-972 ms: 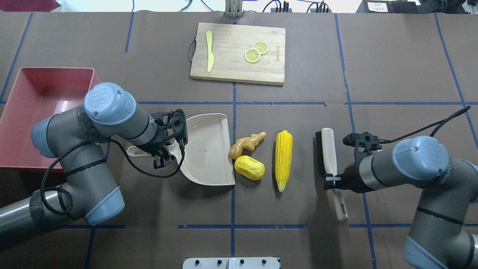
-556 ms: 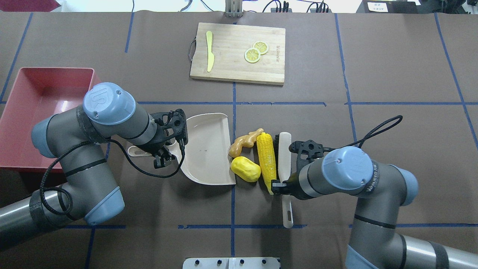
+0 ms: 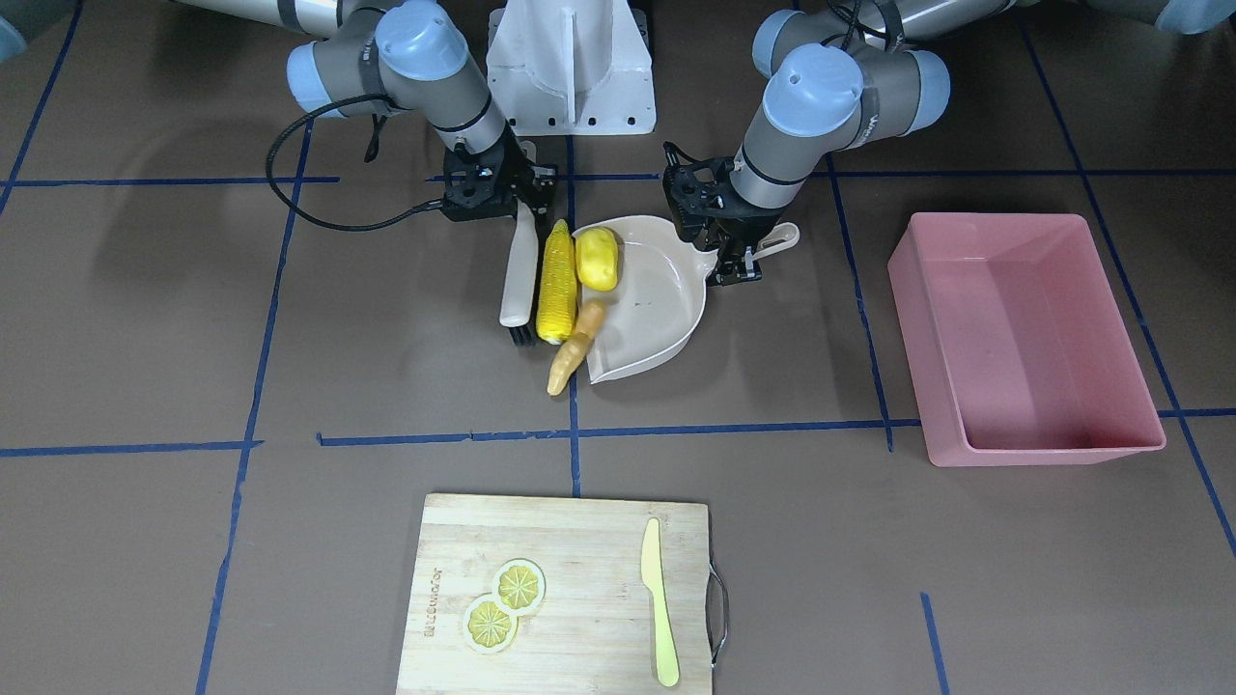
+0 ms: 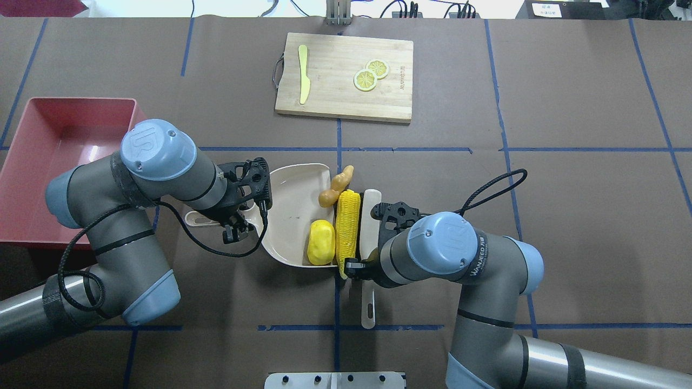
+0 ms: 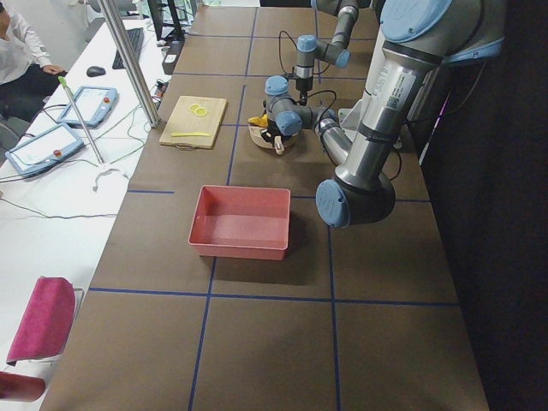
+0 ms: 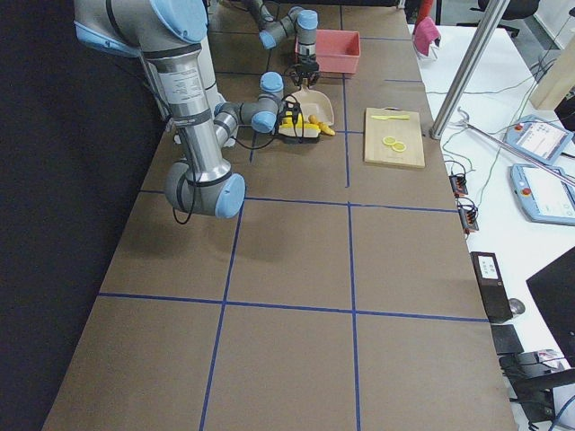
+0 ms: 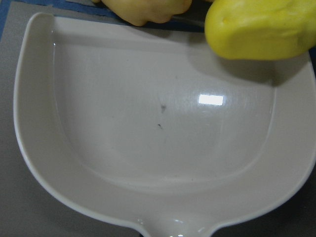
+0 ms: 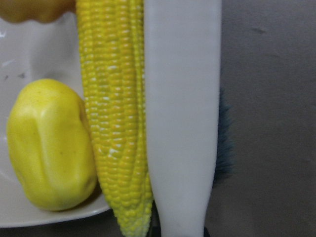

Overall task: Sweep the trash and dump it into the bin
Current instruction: 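Sweep the ginger, potato and corn into the dustpan with the right gripper's brush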

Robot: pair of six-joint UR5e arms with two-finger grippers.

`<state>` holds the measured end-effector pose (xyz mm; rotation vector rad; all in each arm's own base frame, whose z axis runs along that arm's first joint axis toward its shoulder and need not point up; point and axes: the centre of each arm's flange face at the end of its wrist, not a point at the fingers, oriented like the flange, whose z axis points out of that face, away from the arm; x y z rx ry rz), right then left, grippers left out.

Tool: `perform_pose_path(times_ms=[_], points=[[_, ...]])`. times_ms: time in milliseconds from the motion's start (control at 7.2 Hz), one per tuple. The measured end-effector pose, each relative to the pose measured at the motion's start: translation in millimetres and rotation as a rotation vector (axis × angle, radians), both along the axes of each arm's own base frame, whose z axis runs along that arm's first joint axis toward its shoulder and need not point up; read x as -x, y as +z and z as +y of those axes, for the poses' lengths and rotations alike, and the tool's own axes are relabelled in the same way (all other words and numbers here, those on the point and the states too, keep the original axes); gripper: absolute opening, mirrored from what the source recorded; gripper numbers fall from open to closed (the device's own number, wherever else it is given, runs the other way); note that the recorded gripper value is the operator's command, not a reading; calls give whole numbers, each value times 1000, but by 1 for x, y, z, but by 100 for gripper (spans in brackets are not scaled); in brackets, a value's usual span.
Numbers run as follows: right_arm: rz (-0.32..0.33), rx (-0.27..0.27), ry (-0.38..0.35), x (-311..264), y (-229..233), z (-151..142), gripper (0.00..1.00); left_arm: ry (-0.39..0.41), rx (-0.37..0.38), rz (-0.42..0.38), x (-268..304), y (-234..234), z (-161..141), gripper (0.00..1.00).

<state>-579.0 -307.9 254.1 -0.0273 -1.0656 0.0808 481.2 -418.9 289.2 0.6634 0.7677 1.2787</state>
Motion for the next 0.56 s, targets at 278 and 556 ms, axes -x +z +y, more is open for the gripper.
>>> perform_pose_path(times_ms=[278,556], points=[[-18,-4,-1,16,-21,-3,0,-1,1,0,0,0,0,0],[-27,-8,-1,25,-33,-5,0,-1,1,0,0,0,0,0]])
